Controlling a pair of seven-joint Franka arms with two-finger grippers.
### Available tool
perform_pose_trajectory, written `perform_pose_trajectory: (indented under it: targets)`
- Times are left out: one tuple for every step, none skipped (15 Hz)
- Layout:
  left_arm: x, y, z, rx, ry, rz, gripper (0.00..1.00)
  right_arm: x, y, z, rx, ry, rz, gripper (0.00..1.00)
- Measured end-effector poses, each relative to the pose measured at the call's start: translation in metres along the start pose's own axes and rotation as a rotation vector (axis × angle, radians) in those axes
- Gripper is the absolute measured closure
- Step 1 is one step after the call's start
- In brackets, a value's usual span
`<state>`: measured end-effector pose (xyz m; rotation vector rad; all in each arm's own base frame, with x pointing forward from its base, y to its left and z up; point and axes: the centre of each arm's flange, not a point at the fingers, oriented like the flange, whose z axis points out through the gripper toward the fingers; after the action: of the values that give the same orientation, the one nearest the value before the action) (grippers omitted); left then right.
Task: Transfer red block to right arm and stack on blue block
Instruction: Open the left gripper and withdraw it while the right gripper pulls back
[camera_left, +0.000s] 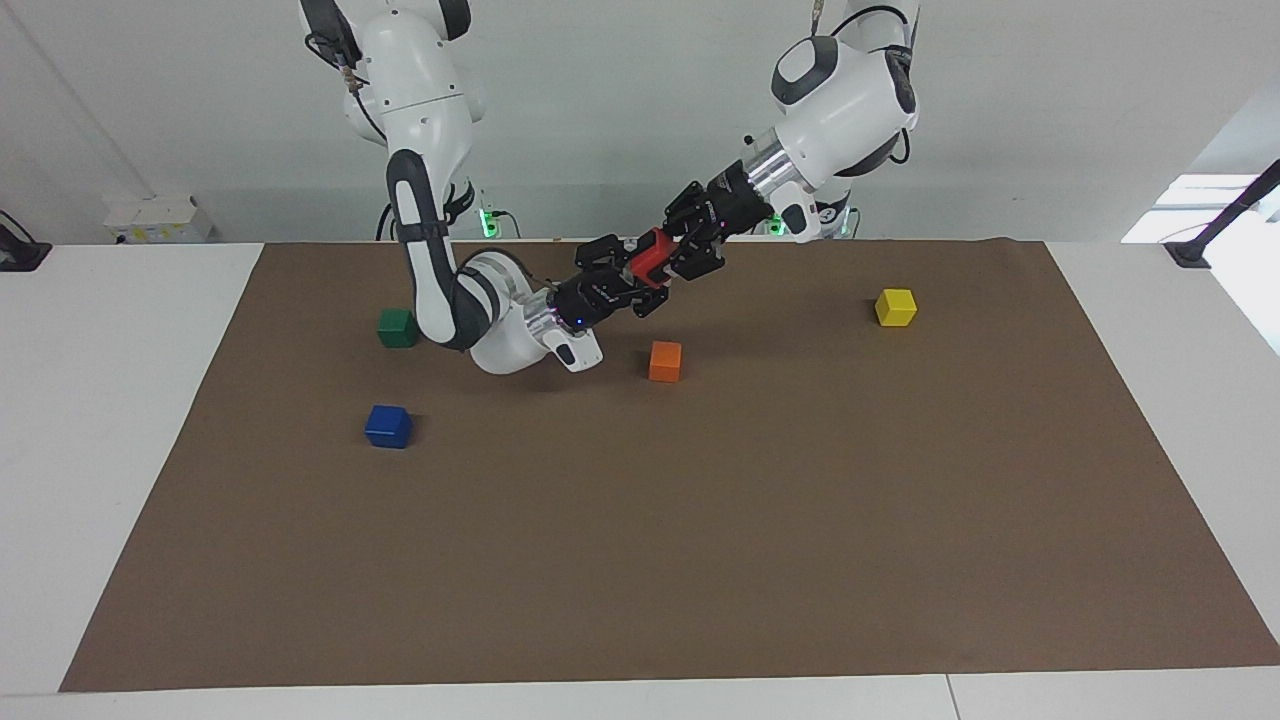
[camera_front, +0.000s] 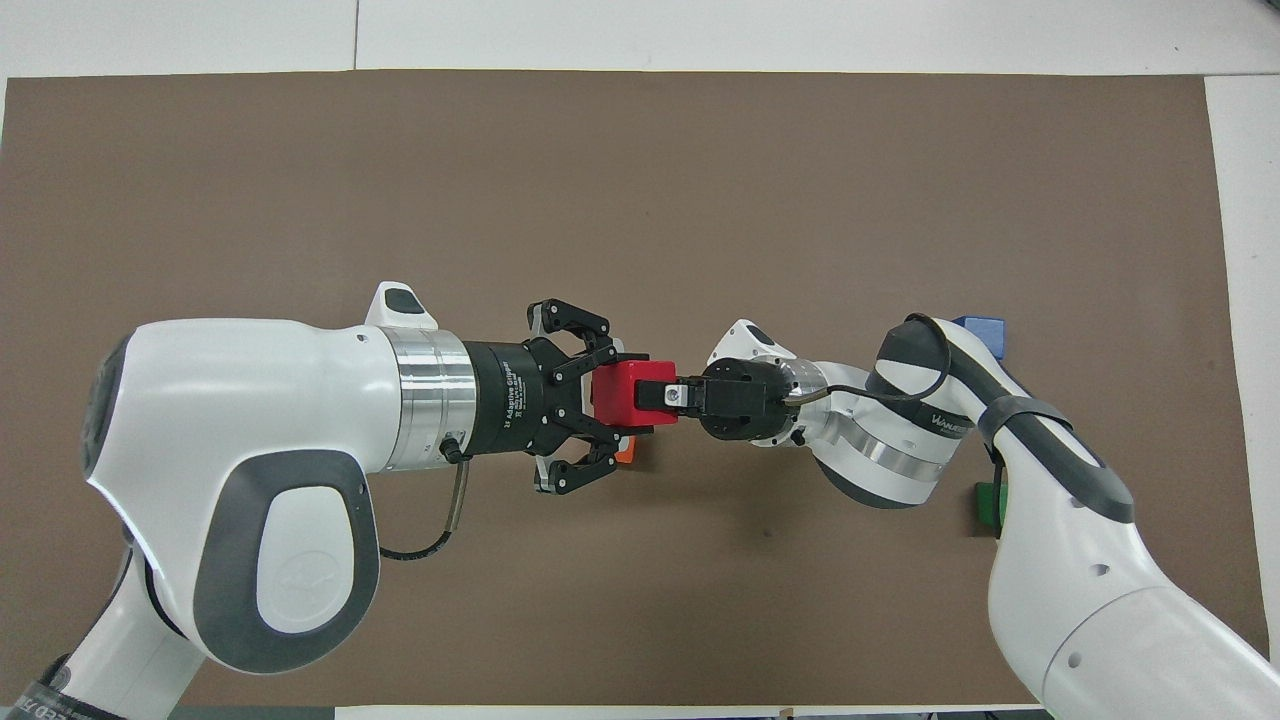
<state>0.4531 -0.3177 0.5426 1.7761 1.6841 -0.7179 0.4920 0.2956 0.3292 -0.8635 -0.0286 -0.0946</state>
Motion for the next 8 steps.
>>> perform_pose_trajectory:
  targets:
    - [0.000,0.000,0.000,0.000,0.000,-0.001,0.43,0.000,0.000,0.000,-0.001,0.000,-0.003,0.43]
    - [-0.001,0.000,0.000,0.000,0.000,-0.005,0.34,0.001,0.000,0.000,-0.008,0.003,-0.011,0.43]
    - [-0.002,0.000,-0.002,-0.003,-0.002,-0.005,0.23,0.002,0.001,0.000,-0.014,0.006,-0.014,0.43]
    - [-0.003,0.001,-0.006,-0.010,-0.006,-0.004,0.12,0.004,0.001,0.000,-0.020,0.009,-0.016,0.43]
    - [-0.005,0.004,-0.014,-0.023,-0.012,-0.005,0.01,0.006,0.001,-0.001,-0.036,0.016,-0.019,0.43]
    - [-0.003,0.009,-0.027,-0.039,-0.015,-0.007,0.00,0.008,0.002,-0.002,-0.056,0.024,-0.020,0.43]
    - [0.003,0.016,-0.043,-0.052,-0.002,-0.001,0.00,0.011,0.001,-0.001,-0.085,0.030,-0.019,0.43]
    - [0.015,0.024,-0.061,-0.066,0.036,0.026,0.00,0.014,-0.001,0.000,-0.122,0.030,-0.016,0.43]
